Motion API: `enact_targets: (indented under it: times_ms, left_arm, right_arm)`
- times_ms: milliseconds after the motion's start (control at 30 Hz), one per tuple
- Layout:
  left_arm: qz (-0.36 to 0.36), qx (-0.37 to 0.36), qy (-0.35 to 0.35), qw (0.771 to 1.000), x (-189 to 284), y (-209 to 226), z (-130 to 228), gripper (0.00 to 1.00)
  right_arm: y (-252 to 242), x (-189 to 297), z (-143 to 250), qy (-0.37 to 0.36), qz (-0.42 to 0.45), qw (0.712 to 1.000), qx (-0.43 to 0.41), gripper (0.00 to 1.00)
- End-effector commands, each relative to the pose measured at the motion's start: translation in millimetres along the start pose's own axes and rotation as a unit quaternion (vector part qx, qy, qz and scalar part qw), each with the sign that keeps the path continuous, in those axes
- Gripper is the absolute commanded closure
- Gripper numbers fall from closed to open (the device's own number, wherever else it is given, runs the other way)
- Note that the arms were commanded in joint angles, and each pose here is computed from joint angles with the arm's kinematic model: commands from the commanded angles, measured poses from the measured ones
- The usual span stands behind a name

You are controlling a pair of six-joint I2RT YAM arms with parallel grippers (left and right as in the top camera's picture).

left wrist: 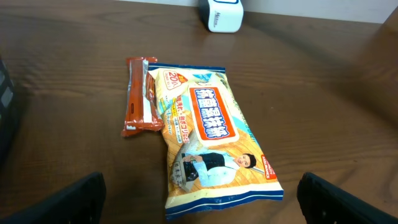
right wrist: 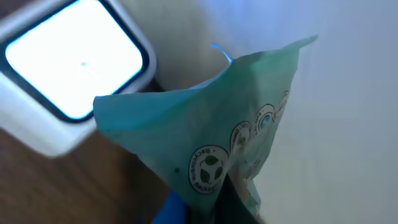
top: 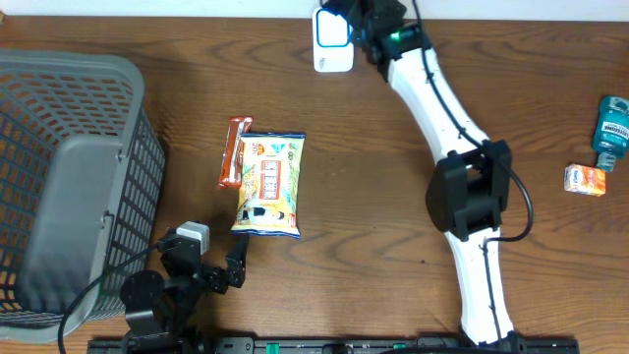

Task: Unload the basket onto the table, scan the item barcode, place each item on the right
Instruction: 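Lift the green wipe pack and hold it over the white scanner, then carry the green wipe pack to the right edge and release it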

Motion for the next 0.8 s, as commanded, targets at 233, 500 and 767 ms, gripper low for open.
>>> enact_targets:
  times_ms: [233, 500, 767]
  left_arm:
    - [0.000, -0.007, -0.005, 1.000, 0.8, -0.5, -2.2, 0.02]
    - [0.000, -0.007, -0.005, 1.000, 0.8, -0.5, -2.2, 0.02]
    - [0.000, -0.007, -0.005, 1.000, 0.8, -0.5, -2.2, 0.02]
  right_arm:
    - [46.6, -25.3, -10.7, 0.010, 0.063, 0.994, 0.085, 0.99]
    - [27.9, -19.5, -10.3, 0.033, 0.122, 0.989, 0.082, 0.99]
    - [-43.1, 1.5, 50.7, 0.159, 0.166, 0.972, -0.044, 0.99]
Point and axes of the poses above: each gripper's point midway between its finger pads, its own x axis back along the fingers, its own y axis along the line the jaws close on, z = x × y, the point moved 7 cm from there along x, back along the fingers, and after that the axes turned 12 degrees about -x, right-handed, at the moved point
